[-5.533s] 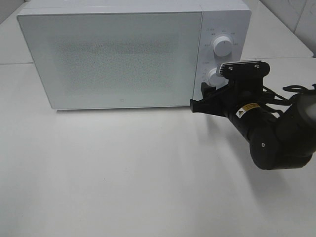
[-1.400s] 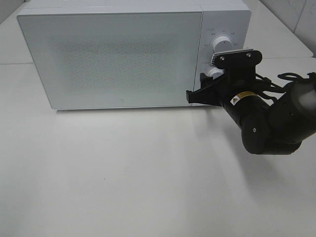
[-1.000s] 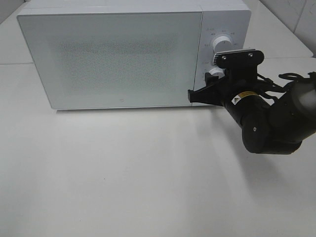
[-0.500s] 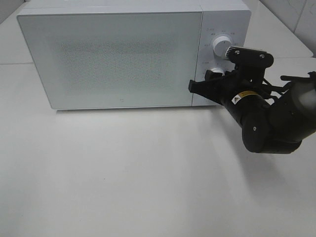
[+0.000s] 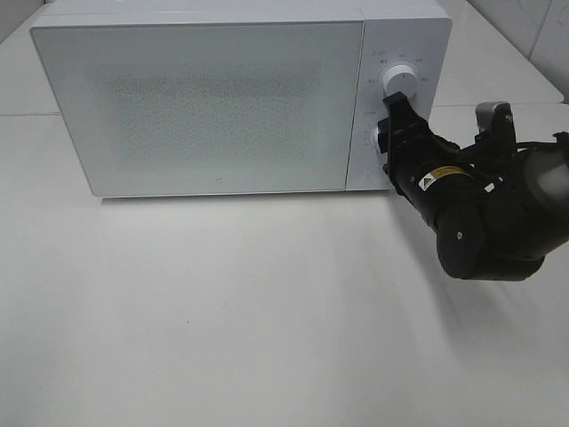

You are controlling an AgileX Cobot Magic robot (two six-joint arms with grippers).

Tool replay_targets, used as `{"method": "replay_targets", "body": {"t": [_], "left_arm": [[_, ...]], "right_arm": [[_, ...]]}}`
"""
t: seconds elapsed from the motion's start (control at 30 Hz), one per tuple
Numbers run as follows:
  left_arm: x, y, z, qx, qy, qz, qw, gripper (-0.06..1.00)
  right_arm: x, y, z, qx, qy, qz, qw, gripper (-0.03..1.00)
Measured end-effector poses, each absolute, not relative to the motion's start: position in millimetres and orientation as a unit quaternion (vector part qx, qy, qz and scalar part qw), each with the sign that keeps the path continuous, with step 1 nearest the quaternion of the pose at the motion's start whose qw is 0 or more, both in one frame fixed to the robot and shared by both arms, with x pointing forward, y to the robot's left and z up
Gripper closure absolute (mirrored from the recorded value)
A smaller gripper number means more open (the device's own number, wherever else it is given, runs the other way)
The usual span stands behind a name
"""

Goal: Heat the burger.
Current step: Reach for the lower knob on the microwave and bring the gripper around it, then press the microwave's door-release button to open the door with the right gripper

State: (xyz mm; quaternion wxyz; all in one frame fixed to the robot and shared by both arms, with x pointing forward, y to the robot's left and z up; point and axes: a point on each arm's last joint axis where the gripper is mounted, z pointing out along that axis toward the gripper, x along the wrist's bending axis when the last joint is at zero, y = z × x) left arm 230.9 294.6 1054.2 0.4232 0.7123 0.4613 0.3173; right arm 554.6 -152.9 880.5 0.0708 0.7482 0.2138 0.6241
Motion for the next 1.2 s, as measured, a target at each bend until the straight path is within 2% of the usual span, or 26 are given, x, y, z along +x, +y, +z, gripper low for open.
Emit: {"method": "replay_targets", "body": {"t": [0.03, 0.07, 0.13, 0.17, 0.33, 0.8, 0.87, 0.9, 0.93, 0.97, 1.0, 1.2], "left_arm": [[230.9, 294.6, 1054.2, 0.712, 0.461, 0.317, 0.423, 0.94], [230.9, 294.6, 1054.2, 0.712, 0.461, 0.317, 0.423, 0.94], [230.9, 294.6, 1054.2, 0.712, 0.461, 0.317, 0.423, 0.94], [230.9, 294.6, 1054.2, 0.712, 0.461, 0.317, 0.423, 0.94], [230.9, 294.6, 1054.2, 0.712, 0.461, 0.317, 0.423, 0.94], [230.9, 294.6, 1054.2, 0.712, 0.461, 0.317, 0.423, 0.94], [230.9, 294.6, 1054.2, 0.712, 0.461, 0.317, 0.423, 0.94], [230.9, 294.6, 1054.2, 0.712, 0.461, 0.317, 0.423, 0.94], [230.9, 294.6, 1054.2, 0.712, 0.461, 0.317, 0.423, 0.94], [230.9, 294.6, 1054.2, 0.712, 0.461, 0.317, 0.423, 0.94], [230.9, 294.6, 1054.2, 0.712, 0.461, 0.317, 0.423, 0.94], [230.9, 294.6, 1054.2, 0.712, 0.461, 0.317, 0.423, 0.94]], "right_arm": [[554.6, -152.9, 880.5, 0.748, 0.214, 0.624, 0.071, 0.53], [554.5, -153.0, 880.4, 0.758, 0.176, 0.627, 0.040, 0.53], [554.3, -153.2, 880.3, 0.762, 0.158, 0.628, 0.024, 0.53], [554.2, -153.2, 880.0, 0.768, 0.126, 0.628, -0.002, 0.53], [554.3, -153.2, 880.1, 0.775, 0.073, 0.627, -0.044, 0.53], [554.3, -153.2, 880.1, 0.775, 0.067, 0.626, -0.049, 0.52], [553.9, -151.2, 880.8, 0.771, 0.081, 0.629, -0.049, 0.45], [553.9, -151.2, 880.8, 0.771, 0.081, 0.629, -0.049, 0.45], [553.0, -147.8, 882.2, 0.765, 0.099, 0.634, -0.051, 0.37], [553.0, -147.8, 882.2, 0.765, 0.099, 0.634, -0.051, 0.37], [553.0, -146.9, 883.5, 0.761, 0.110, 0.638, -0.049, 0.33], [552.6, -144.7, 884.5, 0.754, 0.130, 0.642, -0.048, 0.29]]}}
